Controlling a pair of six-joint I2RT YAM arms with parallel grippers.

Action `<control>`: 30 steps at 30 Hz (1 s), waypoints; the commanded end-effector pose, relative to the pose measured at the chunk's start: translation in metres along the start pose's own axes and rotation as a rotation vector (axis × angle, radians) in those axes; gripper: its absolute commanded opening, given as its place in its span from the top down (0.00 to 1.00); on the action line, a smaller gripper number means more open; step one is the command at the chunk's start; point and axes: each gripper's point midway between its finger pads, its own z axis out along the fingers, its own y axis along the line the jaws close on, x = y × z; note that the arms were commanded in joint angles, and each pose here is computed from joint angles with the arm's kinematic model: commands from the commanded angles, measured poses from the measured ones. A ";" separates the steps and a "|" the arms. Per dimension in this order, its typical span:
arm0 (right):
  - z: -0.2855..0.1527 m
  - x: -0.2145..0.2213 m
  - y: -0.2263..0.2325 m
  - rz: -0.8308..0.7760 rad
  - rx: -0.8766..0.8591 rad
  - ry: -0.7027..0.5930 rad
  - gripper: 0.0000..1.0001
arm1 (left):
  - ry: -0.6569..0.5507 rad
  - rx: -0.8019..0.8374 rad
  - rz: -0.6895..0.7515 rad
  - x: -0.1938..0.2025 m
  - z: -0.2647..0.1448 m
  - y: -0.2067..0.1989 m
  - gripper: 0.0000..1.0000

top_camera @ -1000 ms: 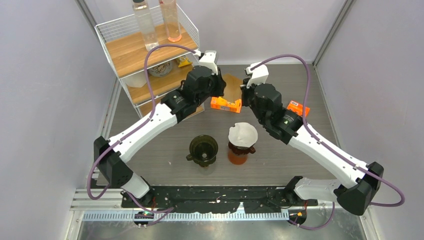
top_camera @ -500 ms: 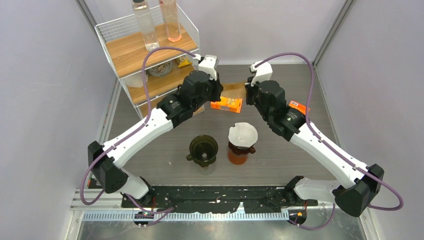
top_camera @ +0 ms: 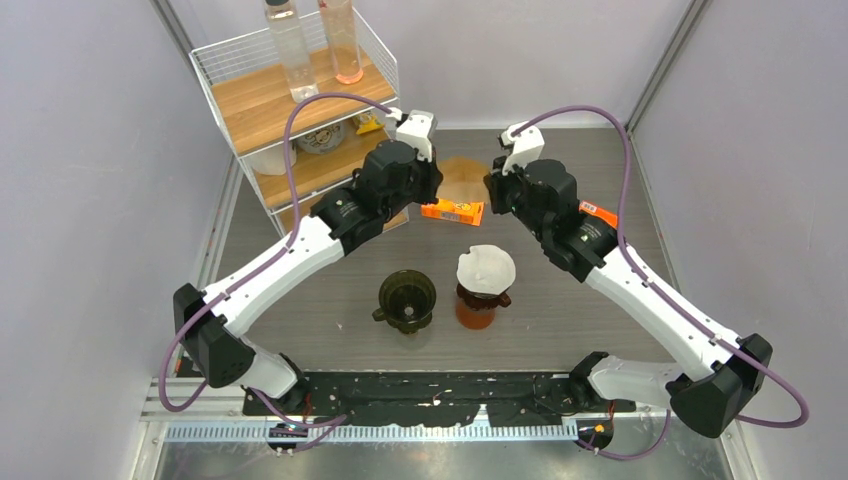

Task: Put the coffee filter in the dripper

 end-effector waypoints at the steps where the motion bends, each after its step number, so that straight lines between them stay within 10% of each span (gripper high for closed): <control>1: -0.012 -0.031 0.028 0.065 -0.163 -0.083 0.93 | -0.052 0.055 -0.008 -0.021 -0.010 -0.008 1.00; 5: -0.014 -0.035 0.036 0.082 -0.208 -0.095 0.75 | -0.049 0.045 -0.007 -0.022 -0.011 -0.007 1.00; 13: -0.035 -0.045 0.024 0.120 -0.178 -0.182 0.01 | -0.048 0.035 0.002 -0.024 -0.013 -0.005 1.00; 30: -0.072 0.015 -0.098 0.314 0.391 -0.223 0.04 | 0.017 0.033 0.065 -0.026 -0.029 0.006 1.00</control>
